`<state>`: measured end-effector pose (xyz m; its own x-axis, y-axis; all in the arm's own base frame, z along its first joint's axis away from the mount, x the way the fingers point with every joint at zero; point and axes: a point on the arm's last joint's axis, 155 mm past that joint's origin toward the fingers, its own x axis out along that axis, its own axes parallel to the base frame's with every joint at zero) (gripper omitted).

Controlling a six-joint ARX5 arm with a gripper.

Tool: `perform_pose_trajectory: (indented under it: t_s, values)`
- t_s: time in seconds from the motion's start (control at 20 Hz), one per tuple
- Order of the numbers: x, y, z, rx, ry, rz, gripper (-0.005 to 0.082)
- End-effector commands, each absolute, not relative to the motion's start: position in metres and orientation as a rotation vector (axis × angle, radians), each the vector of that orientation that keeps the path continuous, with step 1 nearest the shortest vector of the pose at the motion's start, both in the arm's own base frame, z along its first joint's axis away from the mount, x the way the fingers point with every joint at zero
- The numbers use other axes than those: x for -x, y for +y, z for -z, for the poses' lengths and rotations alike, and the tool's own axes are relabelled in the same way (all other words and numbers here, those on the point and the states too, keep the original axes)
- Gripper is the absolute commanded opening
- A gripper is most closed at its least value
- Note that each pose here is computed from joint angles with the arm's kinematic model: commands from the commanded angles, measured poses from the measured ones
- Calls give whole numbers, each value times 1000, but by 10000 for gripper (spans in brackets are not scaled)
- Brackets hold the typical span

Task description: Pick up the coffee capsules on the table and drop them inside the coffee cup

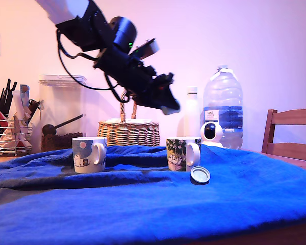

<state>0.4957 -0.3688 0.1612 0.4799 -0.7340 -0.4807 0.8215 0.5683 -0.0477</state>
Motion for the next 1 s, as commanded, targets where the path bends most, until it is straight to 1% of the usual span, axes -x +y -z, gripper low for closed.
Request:
perform_pose_trajectory:
  t_s: [0.0,0.05,0.35,0.8,0.95]
  values:
    - [-494,-373,-171,-186,468,959,178]
    - [-493,-374,-169,-176,477,955,178]
    - [-485,-379,-144,-182,552,951,178]
    - [-483,-376,-143,-181,626,935,178]
    - [-488,-378,-135,-185,671,929,178]
